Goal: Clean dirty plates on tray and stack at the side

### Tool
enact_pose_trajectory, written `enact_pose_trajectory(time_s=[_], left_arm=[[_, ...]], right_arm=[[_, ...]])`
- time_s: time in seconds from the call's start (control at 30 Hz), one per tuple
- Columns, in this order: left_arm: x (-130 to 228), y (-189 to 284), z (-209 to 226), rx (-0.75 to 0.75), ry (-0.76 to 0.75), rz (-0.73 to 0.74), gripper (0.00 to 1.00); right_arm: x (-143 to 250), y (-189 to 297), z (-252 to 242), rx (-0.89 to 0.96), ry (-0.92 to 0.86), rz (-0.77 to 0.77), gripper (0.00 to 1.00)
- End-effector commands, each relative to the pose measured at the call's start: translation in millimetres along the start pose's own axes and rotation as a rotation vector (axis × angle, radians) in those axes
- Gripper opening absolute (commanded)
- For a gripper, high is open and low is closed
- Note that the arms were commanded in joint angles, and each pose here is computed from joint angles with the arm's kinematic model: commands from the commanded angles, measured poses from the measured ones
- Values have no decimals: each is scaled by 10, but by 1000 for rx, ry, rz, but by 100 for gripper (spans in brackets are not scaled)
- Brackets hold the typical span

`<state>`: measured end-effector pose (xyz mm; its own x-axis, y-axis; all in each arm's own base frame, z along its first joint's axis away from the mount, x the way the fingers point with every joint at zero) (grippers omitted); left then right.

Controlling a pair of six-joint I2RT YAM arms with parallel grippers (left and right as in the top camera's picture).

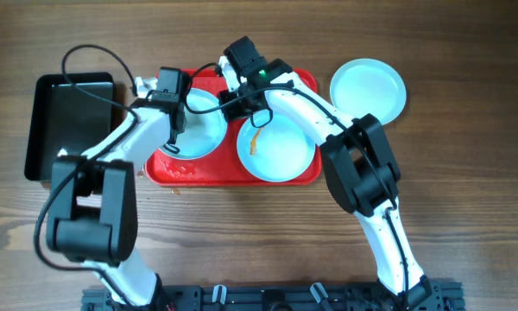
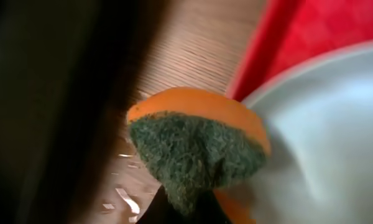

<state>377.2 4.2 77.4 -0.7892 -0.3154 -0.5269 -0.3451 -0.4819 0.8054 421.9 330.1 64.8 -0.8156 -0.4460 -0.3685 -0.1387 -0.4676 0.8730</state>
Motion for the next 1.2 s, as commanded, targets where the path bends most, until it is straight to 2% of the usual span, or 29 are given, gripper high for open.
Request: enact_pose_trajectory(time_s=[0.0, 0.2, 0.33, 0.5, 0.73, 0.87, 0.93, 1.07, 1.17], left_arm=[[-314, 395, 236, 4, 87, -131, 4], [-381, 802, 205, 227, 126, -119, 4], [-199, 841, 57, 362, 87, 5, 4], [-25, 842, -7, 418, 53, 111, 4], [1, 851, -17, 432, 53, 128, 4], [0, 851, -17, 431, 72, 132, 4], [2, 851, -16, 430, 72, 133, 4], [2, 852, -17, 430, 72, 133, 4], [4, 850, -17, 430, 71, 134, 4]], right_arm=[[28, -21, -182, 85, -44, 7, 4], [-22, -3, -180, 88, -38, -15, 4], [-204, 141, -163, 86, -28, -73, 4], [-487, 640, -254, 144, -29, -193, 4], [-652, 1591, -359, 305, 43, -324, 4], [-660, 1970, -289, 365, 82, -368, 4], [-649, 1977, -250, 337, 83, -366, 4], [-560, 1633, -267, 256, 102, -283, 14], [-481, 1268, -245, 145, 125, -211, 27]])
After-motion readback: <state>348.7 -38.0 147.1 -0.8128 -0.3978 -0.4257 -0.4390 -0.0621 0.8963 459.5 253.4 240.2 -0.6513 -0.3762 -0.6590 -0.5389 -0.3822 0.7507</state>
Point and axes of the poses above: each gripper's point midway between its finger pads, its own y axis back along the fingers, its own z axis along the line the jaws close on, x = y × z, the point moved 5 cm from there along y, back along the fingers, and after that the axes turned 7 degrees about y, right-handed, at the moved point
